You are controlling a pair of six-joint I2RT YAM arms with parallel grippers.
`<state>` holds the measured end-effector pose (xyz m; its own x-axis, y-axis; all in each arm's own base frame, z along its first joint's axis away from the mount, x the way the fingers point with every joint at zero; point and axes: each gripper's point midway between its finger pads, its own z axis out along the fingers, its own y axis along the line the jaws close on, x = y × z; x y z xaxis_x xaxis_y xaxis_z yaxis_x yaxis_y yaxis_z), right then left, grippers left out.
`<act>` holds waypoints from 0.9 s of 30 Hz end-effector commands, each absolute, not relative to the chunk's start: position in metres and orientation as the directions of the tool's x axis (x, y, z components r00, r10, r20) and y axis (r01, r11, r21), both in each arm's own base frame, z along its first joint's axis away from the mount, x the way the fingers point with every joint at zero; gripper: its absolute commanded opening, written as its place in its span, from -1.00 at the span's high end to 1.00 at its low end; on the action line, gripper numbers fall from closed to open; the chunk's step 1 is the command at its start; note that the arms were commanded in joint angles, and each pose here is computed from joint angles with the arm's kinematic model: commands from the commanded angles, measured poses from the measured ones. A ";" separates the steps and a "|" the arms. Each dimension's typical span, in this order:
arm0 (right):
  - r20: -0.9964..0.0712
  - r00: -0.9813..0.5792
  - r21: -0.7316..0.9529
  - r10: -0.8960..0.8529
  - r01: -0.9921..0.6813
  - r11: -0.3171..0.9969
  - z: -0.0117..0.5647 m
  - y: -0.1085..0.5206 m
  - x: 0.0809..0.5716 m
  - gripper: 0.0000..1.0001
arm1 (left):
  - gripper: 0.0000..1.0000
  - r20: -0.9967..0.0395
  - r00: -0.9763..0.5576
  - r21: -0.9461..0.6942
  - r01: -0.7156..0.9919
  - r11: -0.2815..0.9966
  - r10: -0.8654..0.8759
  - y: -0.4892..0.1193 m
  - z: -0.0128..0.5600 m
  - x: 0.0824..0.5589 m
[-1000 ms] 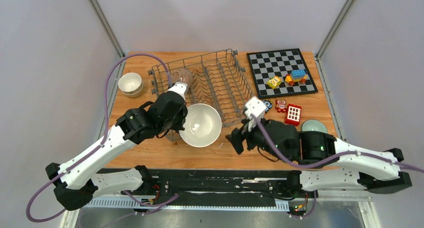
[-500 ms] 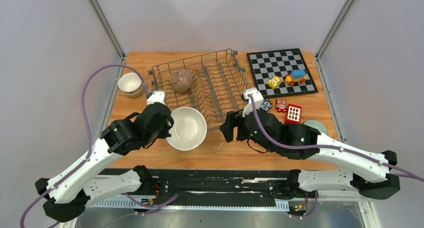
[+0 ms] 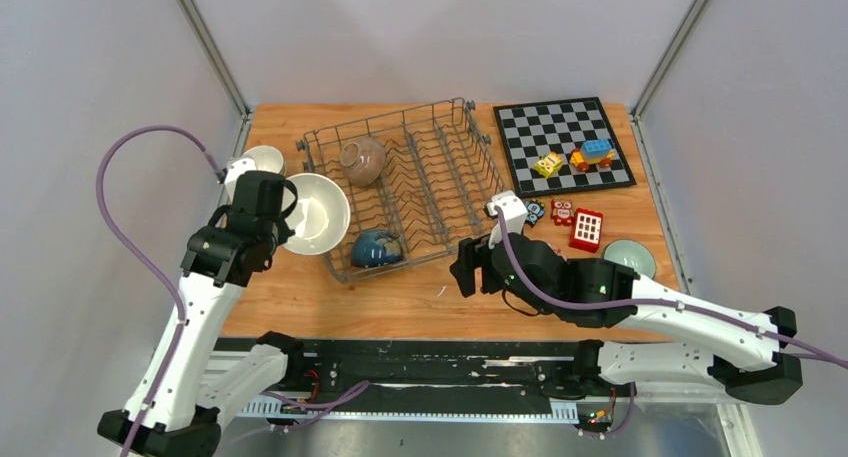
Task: Unload the bowls from the dish rack
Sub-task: Place the bowl at the center of the board.
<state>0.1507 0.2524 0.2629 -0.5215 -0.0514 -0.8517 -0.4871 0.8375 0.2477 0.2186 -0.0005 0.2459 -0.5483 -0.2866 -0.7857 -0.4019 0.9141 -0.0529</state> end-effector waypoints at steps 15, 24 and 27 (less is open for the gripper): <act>-0.847 -0.517 0.195 -0.124 -0.520 0.832 0.215 0.229 0.143 -0.55 | 1.00 -0.700 0.045 -0.511 -0.729 0.456 -0.713 0.076 0.232 0.240; -0.853 -0.519 0.255 -0.051 -0.501 0.827 0.209 0.219 0.139 -0.55 | 1.00 -0.630 0.270 -0.594 -0.772 0.228 -0.728 0.104 0.204 0.235; -0.856 -0.516 0.262 -0.039 -0.496 0.828 0.208 0.215 0.139 -0.55 | 1.00 -0.550 0.304 -0.630 -0.762 0.148 -0.778 0.104 0.174 0.241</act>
